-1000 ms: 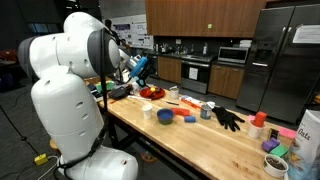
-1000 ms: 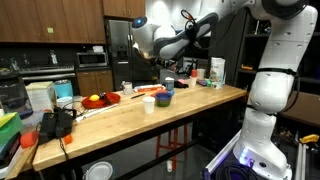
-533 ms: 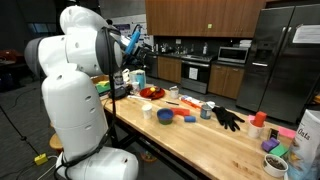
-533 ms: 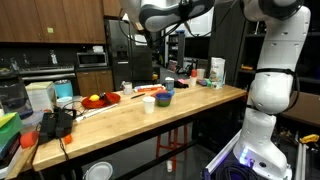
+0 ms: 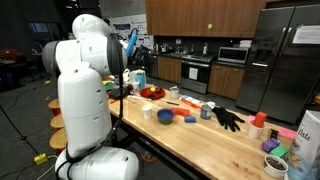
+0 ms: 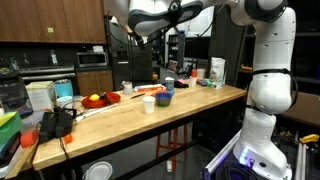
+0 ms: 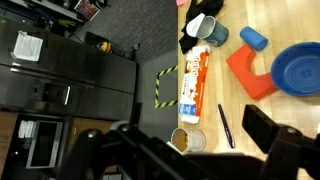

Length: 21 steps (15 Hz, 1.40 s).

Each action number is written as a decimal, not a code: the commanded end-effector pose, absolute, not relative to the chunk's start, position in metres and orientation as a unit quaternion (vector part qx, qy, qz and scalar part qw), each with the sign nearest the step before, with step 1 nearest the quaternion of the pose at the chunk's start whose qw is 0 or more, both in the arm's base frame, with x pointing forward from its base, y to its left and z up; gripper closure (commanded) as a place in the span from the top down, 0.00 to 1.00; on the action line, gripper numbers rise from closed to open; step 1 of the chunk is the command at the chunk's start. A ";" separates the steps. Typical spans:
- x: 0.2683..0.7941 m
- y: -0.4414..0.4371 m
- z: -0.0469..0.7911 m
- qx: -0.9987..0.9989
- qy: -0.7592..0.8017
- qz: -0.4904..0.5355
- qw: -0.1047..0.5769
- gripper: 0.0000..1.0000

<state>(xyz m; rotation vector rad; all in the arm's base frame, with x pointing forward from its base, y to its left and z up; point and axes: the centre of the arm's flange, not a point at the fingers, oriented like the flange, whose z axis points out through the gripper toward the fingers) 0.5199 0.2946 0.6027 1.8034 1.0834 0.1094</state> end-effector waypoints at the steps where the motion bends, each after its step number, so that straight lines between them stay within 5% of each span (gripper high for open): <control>1: 0.542 0.304 0.601 0.740 0.453 0.050 0.495 1.00; 10: 0.565 0.288 0.594 0.742 0.449 0.033 0.497 1.00; 15: 0.619 0.372 0.591 0.639 0.546 0.112 0.529 1.00; 21: 0.608 0.467 0.583 0.522 0.627 0.173 0.552 1.00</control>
